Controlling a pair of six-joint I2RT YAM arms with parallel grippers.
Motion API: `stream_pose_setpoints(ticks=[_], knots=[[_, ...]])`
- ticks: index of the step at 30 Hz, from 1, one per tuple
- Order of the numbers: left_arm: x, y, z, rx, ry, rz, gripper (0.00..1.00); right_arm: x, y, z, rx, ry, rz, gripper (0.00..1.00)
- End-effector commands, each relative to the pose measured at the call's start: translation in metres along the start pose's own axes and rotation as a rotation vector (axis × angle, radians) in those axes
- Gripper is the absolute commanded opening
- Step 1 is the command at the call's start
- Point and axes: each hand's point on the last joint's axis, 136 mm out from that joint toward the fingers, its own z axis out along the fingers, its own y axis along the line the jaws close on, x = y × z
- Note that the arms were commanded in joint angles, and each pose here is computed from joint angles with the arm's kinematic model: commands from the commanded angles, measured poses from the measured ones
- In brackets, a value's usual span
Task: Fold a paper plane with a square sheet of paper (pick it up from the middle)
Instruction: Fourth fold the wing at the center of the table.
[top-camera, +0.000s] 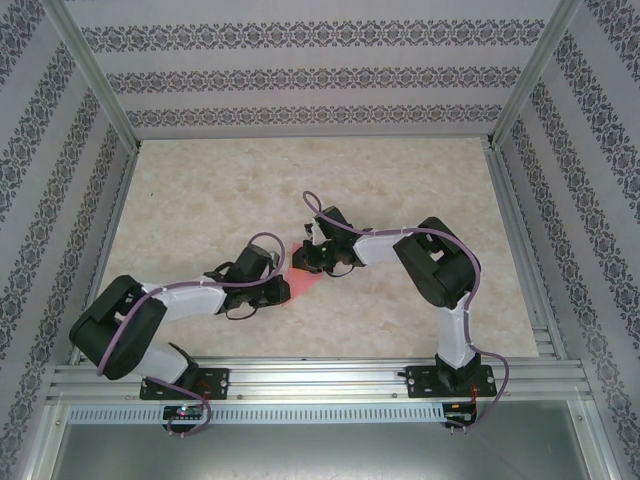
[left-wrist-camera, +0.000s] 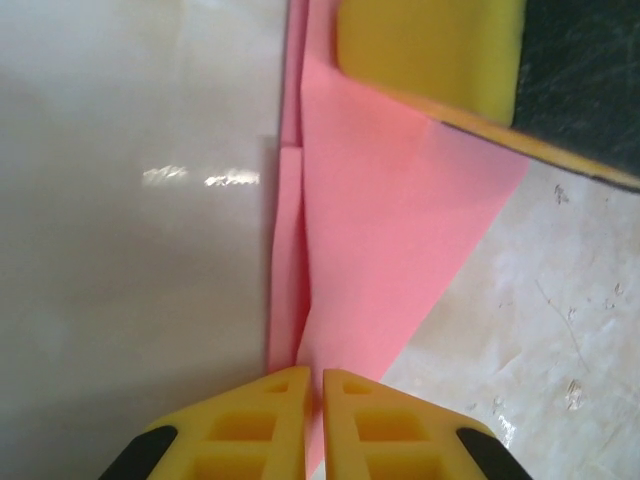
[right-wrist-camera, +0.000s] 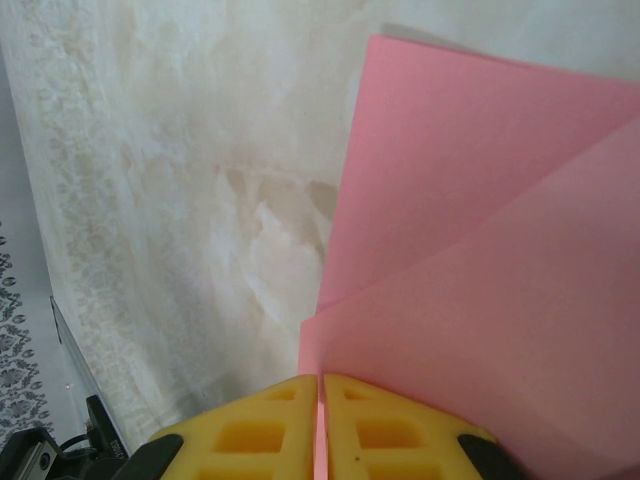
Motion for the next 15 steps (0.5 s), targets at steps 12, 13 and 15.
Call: stream_pose_setpoints(ticks=[12,13,15], knots=[[-0.003,-0.053,-0.017,0.176,0.041,0.071,0.18,0.024,-0.066,0.017,0.209,0.029,0.071,0.12],[-0.004,-0.051,-0.013,0.168,0.044,0.070,0.18,0.023,-0.065,0.017,0.209,0.028,0.070,0.12],[-0.002,-0.043,-0.005,0.142,0.055,0.061,0.17,0.024,-0.066,0.017,0.210,0.029,0.071,0.12]])
